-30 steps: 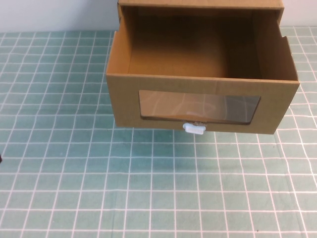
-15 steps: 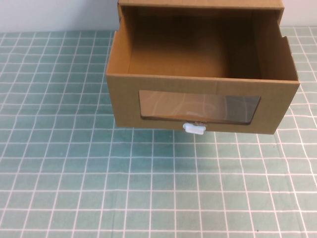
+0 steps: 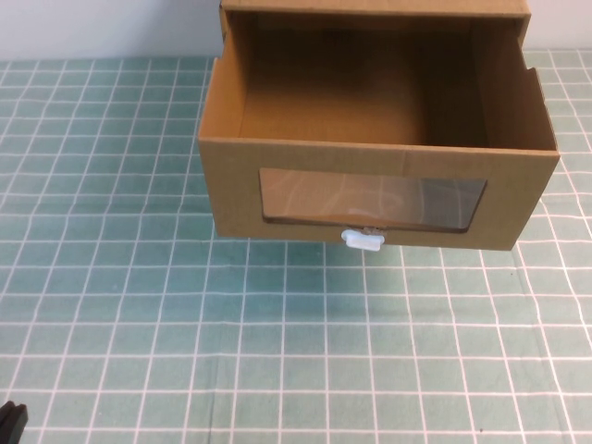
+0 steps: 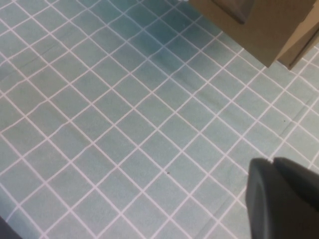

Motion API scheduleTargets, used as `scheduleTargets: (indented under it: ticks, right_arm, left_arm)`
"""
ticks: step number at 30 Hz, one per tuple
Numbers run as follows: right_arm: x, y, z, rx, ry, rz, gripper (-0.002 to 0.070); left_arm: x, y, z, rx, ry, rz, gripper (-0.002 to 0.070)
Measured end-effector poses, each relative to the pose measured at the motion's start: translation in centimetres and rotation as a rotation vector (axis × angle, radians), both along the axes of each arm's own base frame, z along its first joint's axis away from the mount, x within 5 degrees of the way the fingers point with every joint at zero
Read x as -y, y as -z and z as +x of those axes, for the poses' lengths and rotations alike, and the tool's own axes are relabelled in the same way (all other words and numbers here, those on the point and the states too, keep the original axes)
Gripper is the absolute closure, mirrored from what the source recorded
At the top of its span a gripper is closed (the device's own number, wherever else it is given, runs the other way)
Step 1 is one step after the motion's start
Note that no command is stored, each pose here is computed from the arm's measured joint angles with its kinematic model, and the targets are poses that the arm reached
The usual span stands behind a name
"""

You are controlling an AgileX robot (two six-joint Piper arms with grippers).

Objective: Open the shoe box
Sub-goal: 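Pull the top drawer of the cardboard box fully open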

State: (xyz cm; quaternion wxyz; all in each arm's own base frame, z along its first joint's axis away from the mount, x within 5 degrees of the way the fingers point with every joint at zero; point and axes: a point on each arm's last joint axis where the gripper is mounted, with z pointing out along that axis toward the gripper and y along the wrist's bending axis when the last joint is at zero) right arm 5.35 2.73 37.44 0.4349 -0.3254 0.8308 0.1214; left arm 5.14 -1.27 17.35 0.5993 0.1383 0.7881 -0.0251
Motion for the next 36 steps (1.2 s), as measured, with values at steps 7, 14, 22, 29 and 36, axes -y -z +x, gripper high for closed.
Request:
scheduleTargets:
  ticks: [7, 14, 22, 29, 36]
  right_arm:
    - [0.0, 0.0, 0.0, -0.002, -0.001, 0.001, 0.0689]
    - [0.0, 0.0, 0.0, -0.002, -0.001, 0.001, 0.0689]
    - [0.2, 0.0, 0.0, -0.004, 0.018, 0.008, 0.0689]
    - [3.3, -0.2, -0.2, 0.028, 0.398, 0.041, 0.0689]
    - [5.1, -2.0, -4.1, 0.264, 0.745, 0.376, 0.0689]
  left_arm:
    - [0.0, 0.0, 0.0, -0.001, -0.001, -0.002, 0.0680]
    - [0.0, 0.0, 0.0, -0.002, -0.002, -0.005, 0.0680]
    - [0.0, 0.0, 0.0, -0.004, -0.002, -0.005, 0.0680]
    - [0.0, 0.0, 0.0, -0.004, -0.002, -0.005, 0.0680]
    - [0.0, 0.0, 0.0, -0.003, -0.002, -0.002, 0.0680]
